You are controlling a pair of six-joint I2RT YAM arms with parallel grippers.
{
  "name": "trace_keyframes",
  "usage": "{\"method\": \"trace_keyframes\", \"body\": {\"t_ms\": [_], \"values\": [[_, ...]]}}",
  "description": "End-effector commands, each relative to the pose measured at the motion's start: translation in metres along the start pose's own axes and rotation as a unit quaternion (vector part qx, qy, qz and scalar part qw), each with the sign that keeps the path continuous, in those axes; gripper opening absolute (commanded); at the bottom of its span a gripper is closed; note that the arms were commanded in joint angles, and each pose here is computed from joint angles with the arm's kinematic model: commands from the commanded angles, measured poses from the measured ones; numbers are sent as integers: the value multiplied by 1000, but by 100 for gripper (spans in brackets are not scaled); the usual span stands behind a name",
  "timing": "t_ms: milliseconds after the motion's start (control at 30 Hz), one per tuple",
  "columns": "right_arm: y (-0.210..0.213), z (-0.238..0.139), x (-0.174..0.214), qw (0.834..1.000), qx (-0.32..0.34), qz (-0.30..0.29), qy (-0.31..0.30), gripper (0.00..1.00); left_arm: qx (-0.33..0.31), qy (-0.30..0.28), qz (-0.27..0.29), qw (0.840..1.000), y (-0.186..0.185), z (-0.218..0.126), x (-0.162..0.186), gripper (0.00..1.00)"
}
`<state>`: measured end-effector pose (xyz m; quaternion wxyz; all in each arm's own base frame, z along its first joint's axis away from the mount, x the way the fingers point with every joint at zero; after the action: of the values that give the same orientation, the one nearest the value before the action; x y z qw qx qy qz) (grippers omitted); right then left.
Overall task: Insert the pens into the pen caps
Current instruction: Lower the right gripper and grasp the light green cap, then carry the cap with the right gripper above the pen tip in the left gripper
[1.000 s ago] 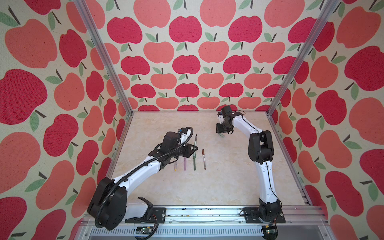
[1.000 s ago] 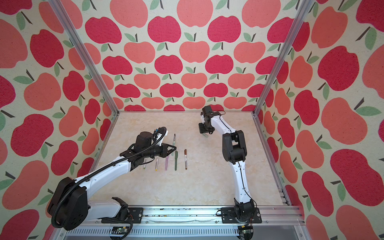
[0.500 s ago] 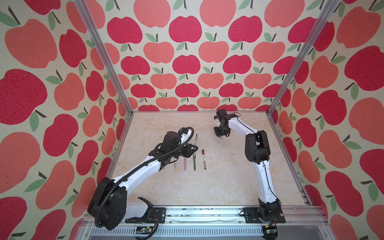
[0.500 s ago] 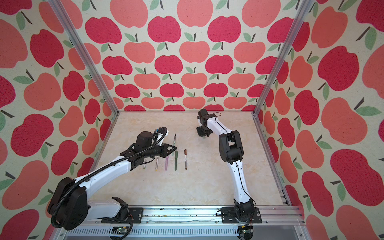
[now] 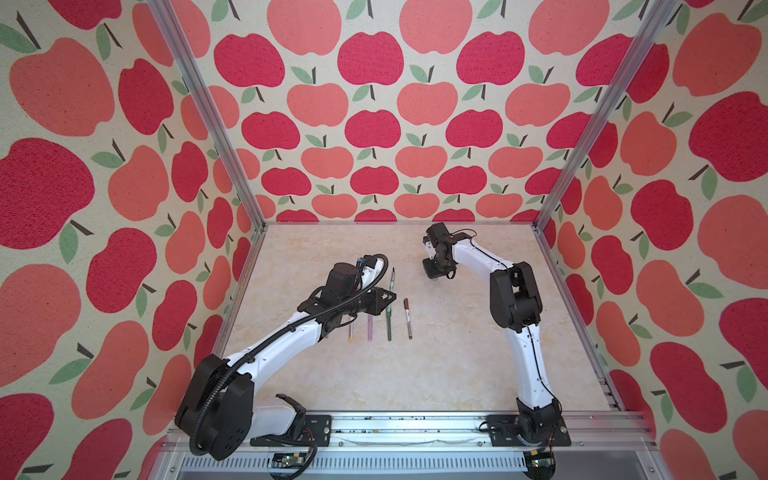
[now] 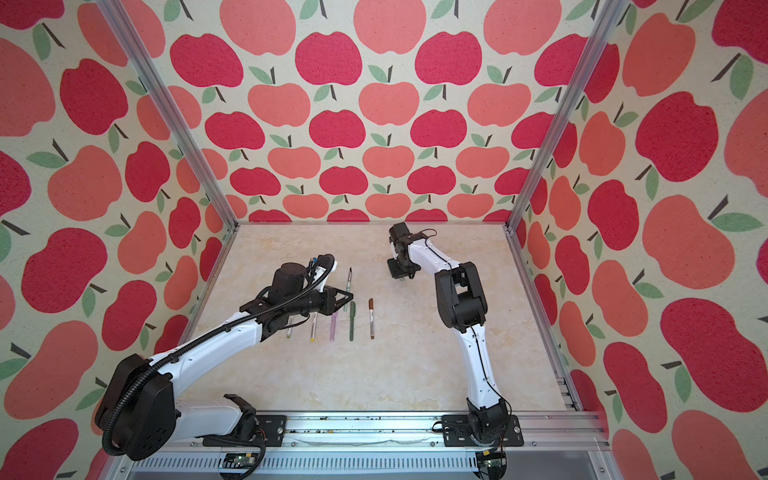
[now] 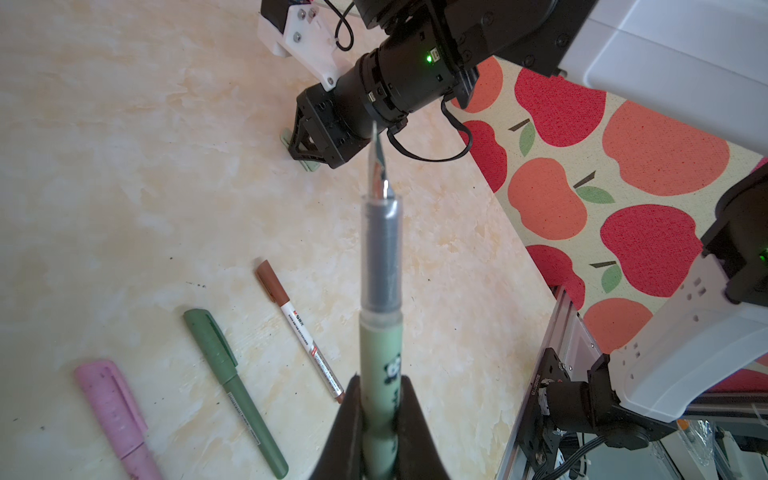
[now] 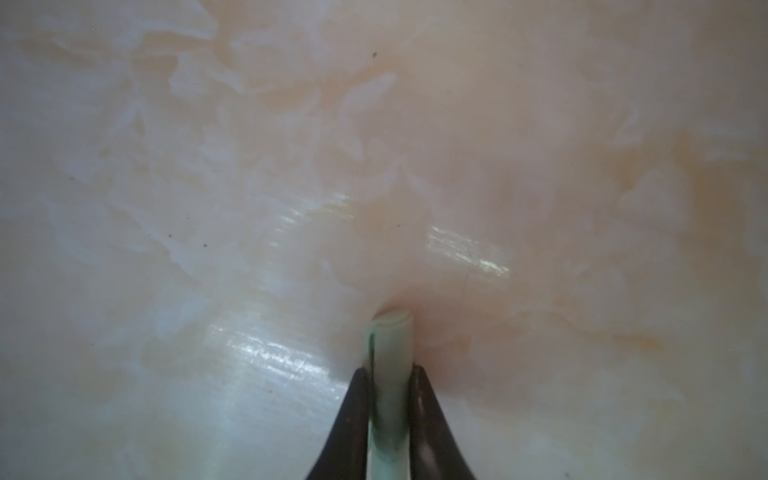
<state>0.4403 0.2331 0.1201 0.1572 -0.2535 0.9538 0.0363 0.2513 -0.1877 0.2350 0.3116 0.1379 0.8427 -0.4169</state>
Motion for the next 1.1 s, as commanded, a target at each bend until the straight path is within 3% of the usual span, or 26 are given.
{"method": "trace_keyframes", "body": {"t_ms": [0, 733, 867, 1067], "values": [[7, 8, 19, 999, -22, 15, 43, 5, 0, -13, 15, 1000, -8, -7, -5, 1], [6, -110, 25, 992, -43, 77, -89, 0, 2, 14, 32, 999, -13, 13, 1, 2], [6, -136, 28, 985, -66, 99, -127, 0, 10, 19, 35, 999, -17, 20, 3, 2], [12, -177, 38, 960, -137, 135, -201, 0, 29, 26, 26, 999, -23, 38, 7, 2]]}}
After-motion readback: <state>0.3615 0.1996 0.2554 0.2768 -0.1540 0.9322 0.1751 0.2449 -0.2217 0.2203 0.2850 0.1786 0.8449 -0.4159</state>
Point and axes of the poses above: each gripper's point midway between its finger pads, its own z axis out along the fingers, its own y axis along the line the jaws close on, x = y × z, the point moved 10 cm from there along -z, back along the fingers, and after that the axes turned 5 degrees about -z, right-handed, at the moved point
